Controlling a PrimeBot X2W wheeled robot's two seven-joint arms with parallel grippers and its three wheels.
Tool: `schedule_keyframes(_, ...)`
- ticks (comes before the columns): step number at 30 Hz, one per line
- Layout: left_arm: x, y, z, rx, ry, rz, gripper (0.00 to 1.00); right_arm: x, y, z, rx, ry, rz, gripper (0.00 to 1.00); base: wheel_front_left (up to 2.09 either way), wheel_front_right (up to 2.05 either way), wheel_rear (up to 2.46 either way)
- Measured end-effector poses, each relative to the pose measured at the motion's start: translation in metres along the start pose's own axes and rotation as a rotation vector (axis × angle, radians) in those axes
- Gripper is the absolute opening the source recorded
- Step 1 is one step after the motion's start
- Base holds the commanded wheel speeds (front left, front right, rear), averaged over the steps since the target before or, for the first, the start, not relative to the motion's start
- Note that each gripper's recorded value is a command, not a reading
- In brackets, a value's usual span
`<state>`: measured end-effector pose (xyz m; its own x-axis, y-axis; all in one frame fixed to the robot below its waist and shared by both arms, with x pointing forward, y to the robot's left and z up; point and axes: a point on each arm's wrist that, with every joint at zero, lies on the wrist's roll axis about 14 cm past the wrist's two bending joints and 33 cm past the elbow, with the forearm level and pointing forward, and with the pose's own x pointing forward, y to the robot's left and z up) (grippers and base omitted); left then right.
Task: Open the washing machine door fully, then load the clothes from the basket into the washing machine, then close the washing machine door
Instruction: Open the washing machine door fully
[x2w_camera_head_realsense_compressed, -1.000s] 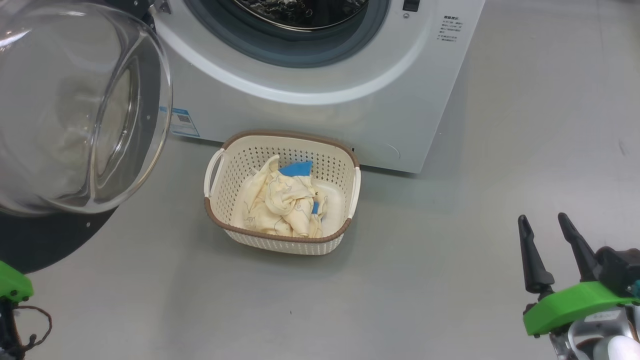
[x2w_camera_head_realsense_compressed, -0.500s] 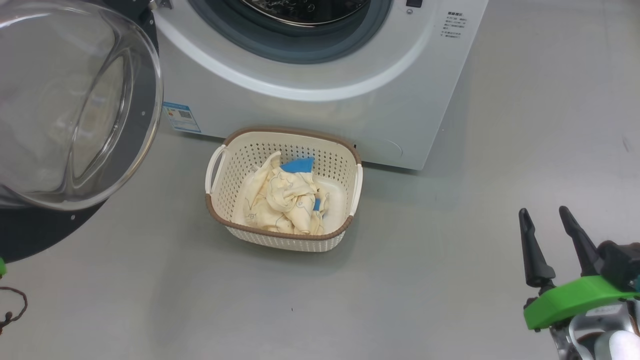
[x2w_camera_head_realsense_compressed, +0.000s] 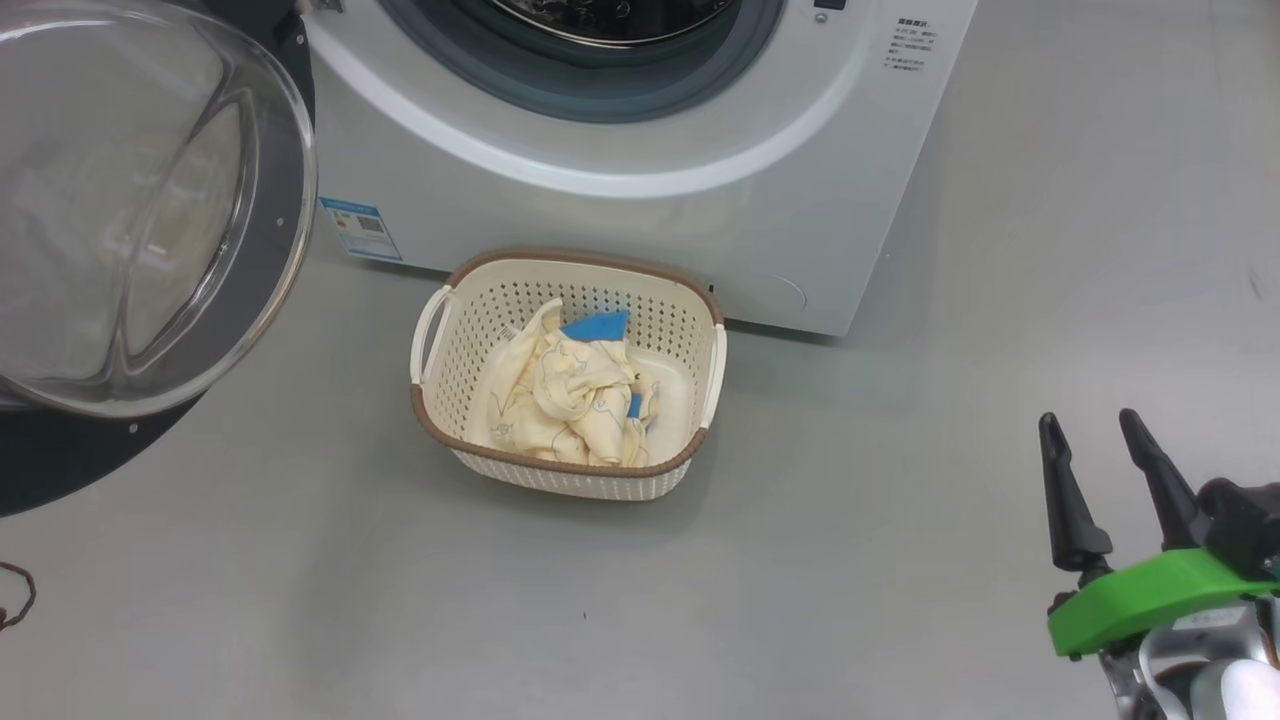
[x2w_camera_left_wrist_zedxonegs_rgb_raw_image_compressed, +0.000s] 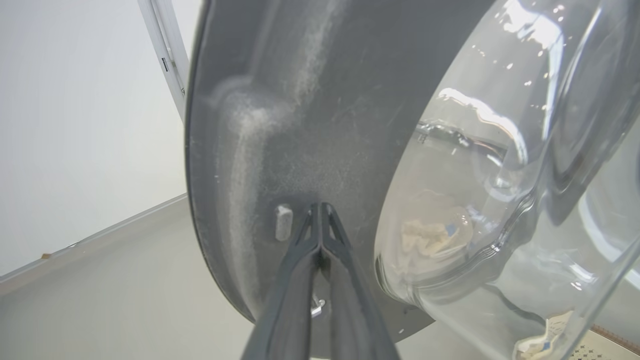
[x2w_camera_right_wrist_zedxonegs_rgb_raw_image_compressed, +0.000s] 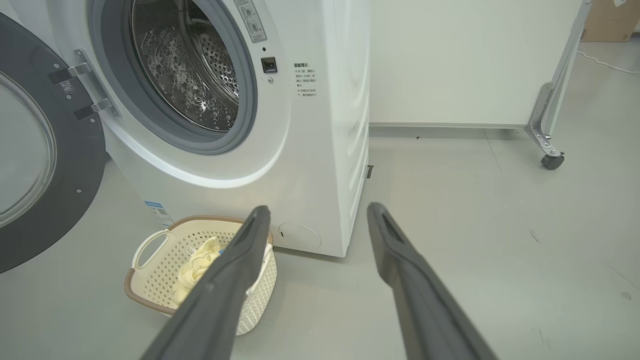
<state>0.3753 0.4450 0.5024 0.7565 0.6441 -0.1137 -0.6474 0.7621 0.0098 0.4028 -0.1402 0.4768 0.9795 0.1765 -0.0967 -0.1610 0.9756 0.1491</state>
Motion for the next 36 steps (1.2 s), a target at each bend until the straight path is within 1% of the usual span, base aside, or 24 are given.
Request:
schedule_keyframes(5,-0.001,-0.002,0.001,-0.014,-0.013,0.001,0.00,0.000,0.000,0.001,0.000,-0.004,0.001,1.00,0.00,0.00,0.00)
schedule_keyframes(10,-0.006,-0.011,0.011,-0.047,-0.057,-0.024,0.00,-0.001,0.000,0.004,-0.002,-0.012,0.001,1.00,0.00,0.00,0.00)
schedule_keyframes(18,-0.033,-0.023,0.012,-0.074,-0.110,-0.075,0.00,-0.002,0.002,0.010,-0.005,-0.027,0.003,1.00,0.00,0.00,0.00)
schedule_keyframes(23,-0.053,-0.038,0.009,-0.073,-0.131,-0.131,0.00,-0.004,0.002,0.013,-0.007,-0.038,0.003,1.00,0.00,0.00,0.00)
schedule_keyframes(24,-0.057,-0.041,0.009,-0.071,-0.135,-0.143,0.21,-0.005,0.002,0.014,-0.007,-0.041,0.003,1.00,0.00,0.00,0.00)
schedule_keyframes(25,-0.061,-0.045,0.010,-0.071,-0.141,-0.156,0.39,-0.005,0.003,0.016,-0.008,-0.044,0.005,1.00,0.00,0.00,0.00)
schedule_keyframes(26,-0.065,-0.049,0.011,-0.071,-0.148,-0.171,0.45,-0.006,0.004,0.017,-0.009,-0.049,0.007,1.00,0.00,0.00,0.00)
schedule_keyframes(27,-0.068,-0.054,0.011,-0.068,-0.153,-0.188,0.54,-0.006,0.004,0.019,-0.010,-0.055,0.009,1.00,0.00,0.00,0.00)
schedule_keyframes(28,-0.072,-0.059,0.011,-0.069,-0.158,-0.204,0.72,-0.007,0.005,0.021,-0.010,-0.060,0.011,1.00,0.00,0.00,0.00)
schedule_keyframes(29,-0.075,-0.064,0.011,-0.072,-0.159,-0.217,0.77,-0.007,0.005,0.022,-0.011,-0.064,0.012,1.00,0.00,0.00,0.00)
schedule_keyframes(30,-0.078,-0.069,0.010,-0.071,-0.161,-0.233,0.85,-0.008,0.005,0.023,-0.012,-0.067,0.012,1.00,0.00,0.00,0.00)
schedule_keyframes(31,-0.081,-0.075,0.011,-0.072,-0.165,-0.251,0.98,-0.009,0.005,0.025,-0.013,-0.070,0.011,1.00,0.00,0.00,0.00)
schedule_keyframes(32,-0.084,-0.081,0.012,-0.073,-0.169,-0.268,1.00,-0.010,0.005,0.025,-0.014,-0.070,0.010,1.00,0.00,0.00,0.00)
schedule_keyframes(36,-0.093,-0.105,0.015,-0.080,-0.185,-0.337,1.00,-0.015,0.002,0.025,-0.016,-0.071,0.000,1.00,0.00,0.00,0.00)
